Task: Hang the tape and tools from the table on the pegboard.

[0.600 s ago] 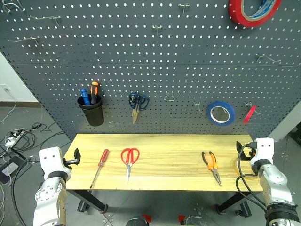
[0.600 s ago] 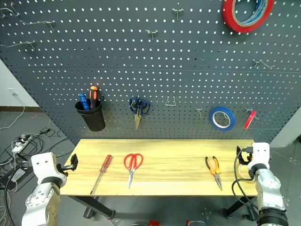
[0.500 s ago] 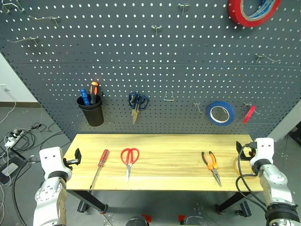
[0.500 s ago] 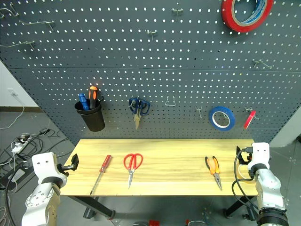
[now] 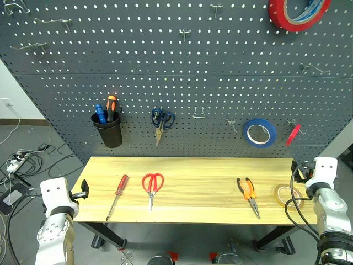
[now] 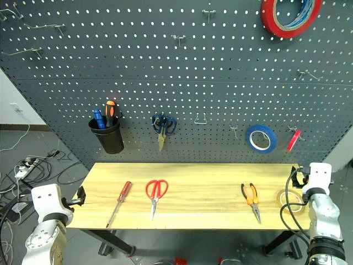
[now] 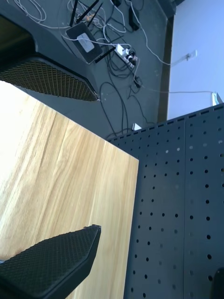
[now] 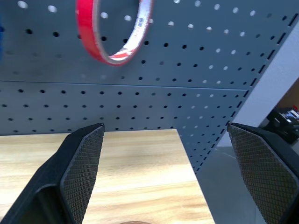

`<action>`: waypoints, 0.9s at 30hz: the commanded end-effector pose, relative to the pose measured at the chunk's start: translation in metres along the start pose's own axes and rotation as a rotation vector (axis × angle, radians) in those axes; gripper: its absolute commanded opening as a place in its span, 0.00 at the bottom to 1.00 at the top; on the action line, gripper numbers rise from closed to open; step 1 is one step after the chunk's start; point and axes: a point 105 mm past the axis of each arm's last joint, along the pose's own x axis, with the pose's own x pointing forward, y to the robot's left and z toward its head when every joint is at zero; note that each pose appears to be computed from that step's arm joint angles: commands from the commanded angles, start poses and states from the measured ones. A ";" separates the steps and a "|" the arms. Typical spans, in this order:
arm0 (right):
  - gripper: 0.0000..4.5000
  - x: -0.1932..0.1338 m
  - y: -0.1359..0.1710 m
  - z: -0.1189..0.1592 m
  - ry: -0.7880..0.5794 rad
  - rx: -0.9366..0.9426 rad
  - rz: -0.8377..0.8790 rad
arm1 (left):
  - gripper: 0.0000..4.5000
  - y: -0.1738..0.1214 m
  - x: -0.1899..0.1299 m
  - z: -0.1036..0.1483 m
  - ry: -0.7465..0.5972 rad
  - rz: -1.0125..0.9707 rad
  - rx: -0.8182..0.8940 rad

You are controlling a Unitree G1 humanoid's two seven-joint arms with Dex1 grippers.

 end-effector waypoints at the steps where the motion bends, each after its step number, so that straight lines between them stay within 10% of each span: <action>1: 1.00 0.004 -0.016 0.022 -0.075 -0.004 -0.034 | 0.99 0.006 0.001 0.024 -0.087 0.015 0.025; 12: 1.00 -0.019 0.011 0.006 -0.011 -0.076 0.163 | 0.99 -0.045 0.003 0.053 -0.134 -0.156 0.055; 27: 1.00 -0.056 0.050 0.021 0.215 -0.108 0.390 | 0.99 -0.183 -0.074 0.123 -0.271 -1.248 0.327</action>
